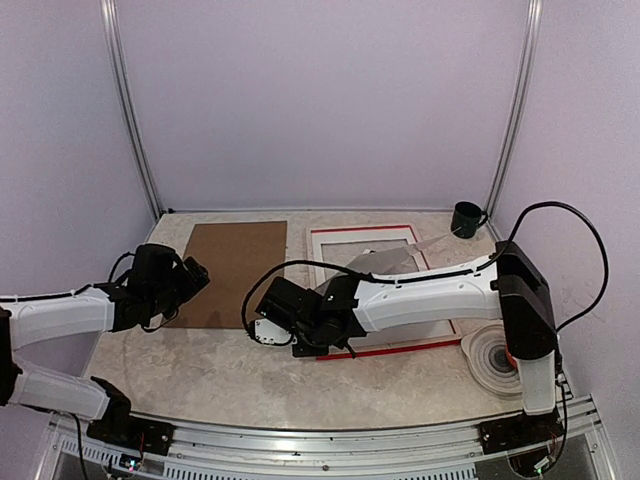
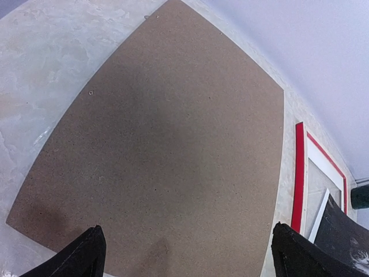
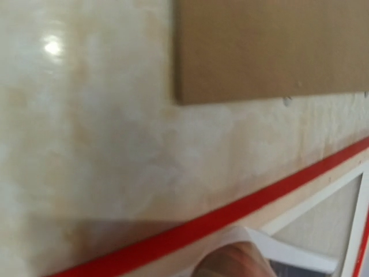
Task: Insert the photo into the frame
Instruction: Adjust the photo on the mat board.
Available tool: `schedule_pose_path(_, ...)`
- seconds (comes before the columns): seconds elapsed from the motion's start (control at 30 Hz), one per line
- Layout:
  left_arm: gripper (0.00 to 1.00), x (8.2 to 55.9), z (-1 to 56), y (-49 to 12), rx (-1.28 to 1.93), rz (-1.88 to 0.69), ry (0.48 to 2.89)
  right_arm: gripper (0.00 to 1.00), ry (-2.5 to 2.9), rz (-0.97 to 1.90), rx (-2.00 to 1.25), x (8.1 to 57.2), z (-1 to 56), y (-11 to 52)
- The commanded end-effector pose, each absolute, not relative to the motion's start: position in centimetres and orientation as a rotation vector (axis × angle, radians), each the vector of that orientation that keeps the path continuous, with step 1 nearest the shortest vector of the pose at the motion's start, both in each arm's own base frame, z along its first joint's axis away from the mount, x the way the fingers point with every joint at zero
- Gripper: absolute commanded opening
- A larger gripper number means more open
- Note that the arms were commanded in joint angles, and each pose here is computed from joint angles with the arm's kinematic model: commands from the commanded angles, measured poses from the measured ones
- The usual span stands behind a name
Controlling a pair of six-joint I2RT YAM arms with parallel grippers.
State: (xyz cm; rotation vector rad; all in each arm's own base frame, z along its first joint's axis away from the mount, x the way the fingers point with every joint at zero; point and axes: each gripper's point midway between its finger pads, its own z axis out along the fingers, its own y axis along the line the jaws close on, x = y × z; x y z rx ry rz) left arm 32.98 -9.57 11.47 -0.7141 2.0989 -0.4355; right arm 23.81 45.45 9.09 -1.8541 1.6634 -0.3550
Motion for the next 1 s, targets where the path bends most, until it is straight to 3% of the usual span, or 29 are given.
schedule_pose_path(0.0,0.99,33.1,10.5,-9.9,-0.71,-0.453,2.103,0.01,1.568,-0.339,-1.948,21.2,7.9,48.0)
schedule_pose_path(0.13,0.99,33.1,9.9,-10.0,-0.711,-0.458,2.111,0.04,1.518,-0.284,-2.004,19.2,7.5,49.8)
schedule_pose_path(0.2,0.99,33.1,9.9,-10.1,-0.71,-0.463,2.11,0.13,1.536,-0.227,-2.022,18.4,7.3,50.2)
schedule_pose_path(0.3,0.99,33.1,10.3,-10.4,-0.697,-0.481,2.103,0.46,1.574,-0.183,-2.004,17.9,8.0,50.1)
schedule_pose_path(0.4,0.99,33.1,10.7,-10.9,-0.677,-0.496,2.103,0.68,1.683,-0.148,-1.909,18.1,9.8,49.0)
schedule_pose_path(0.67,0.99,33.1,11.3,-13.2,-0.59,-0.531,2.117,0.76,1.994,0.361,-1.773,12.2,11.3,46.0)
schedule_pose_path(0.77,0.99,33.6,11.6,-14.0,-0.565,-0.533,2.121,0.78,2.004,0.605,-1.673,10.0,14.9,45.4)
schedule_pose_path(0.87,0.99,34.9,13.1,-15.7,-0.49,-0.557,2.122,0.92,2.044,0.721,-1.429,11.3,19.4,43.9)
schedule_pose_path(0.97,0.99,36.3,12.8,-18.3,-0.395,-0.547,2.188,0.93,2.173,0.824,-1.155,14.2,21.5,41.1)
